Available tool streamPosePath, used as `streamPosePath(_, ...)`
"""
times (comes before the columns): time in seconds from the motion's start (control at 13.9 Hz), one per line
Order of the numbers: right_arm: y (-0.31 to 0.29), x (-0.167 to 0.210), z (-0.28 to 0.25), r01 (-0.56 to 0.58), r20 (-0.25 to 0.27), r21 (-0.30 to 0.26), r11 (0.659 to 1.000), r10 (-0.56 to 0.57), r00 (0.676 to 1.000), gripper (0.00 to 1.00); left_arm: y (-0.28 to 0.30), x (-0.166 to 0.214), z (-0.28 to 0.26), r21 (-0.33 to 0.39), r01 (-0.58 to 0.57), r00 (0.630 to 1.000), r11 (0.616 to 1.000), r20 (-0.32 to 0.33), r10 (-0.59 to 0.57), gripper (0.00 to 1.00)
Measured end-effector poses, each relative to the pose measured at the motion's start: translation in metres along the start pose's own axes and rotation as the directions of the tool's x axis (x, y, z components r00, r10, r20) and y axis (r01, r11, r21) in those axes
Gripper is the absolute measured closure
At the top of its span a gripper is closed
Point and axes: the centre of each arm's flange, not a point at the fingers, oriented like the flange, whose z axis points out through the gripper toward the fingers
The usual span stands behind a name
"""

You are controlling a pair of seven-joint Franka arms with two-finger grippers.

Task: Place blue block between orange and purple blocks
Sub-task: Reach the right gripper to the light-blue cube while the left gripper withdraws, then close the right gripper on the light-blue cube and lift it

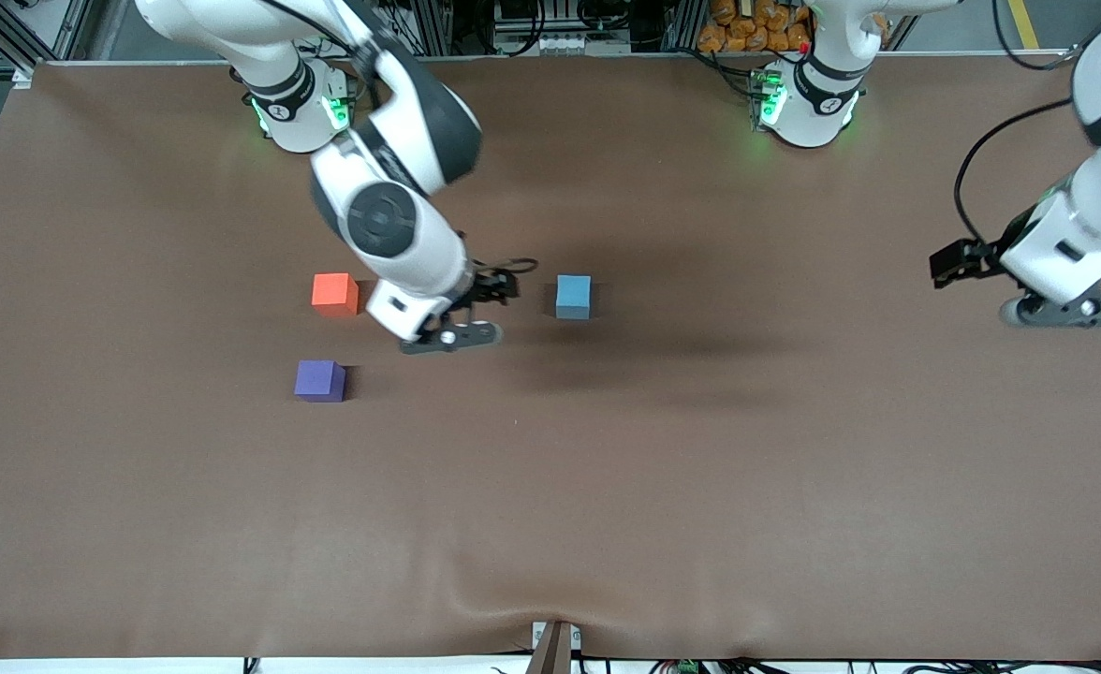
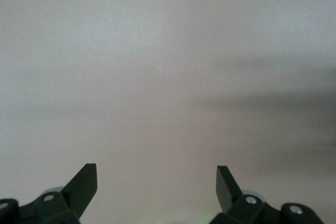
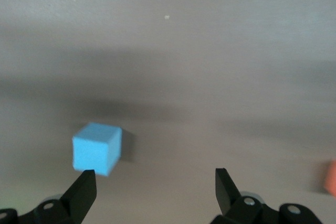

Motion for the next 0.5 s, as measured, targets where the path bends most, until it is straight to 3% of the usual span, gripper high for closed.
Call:
streamPosePath(0.29,-0.042,-0.019,0.089,-0.037,-0.024,0.006,0.999,0.037,0.999,0.00,0.009,-0.018,-0.052,-0.025,-0.013,1.000,1.000,-0.023,0.012,0.00)
streamPosePath(0.5,-0.068,-0.041,0.108,-0.076,-0.013,-0.006,0.997,0.076,0.997,0.00,0.010,-0.045,-0.083,-0.041,-0.019,0.999,0.999,-0.037,0.017,0.00)
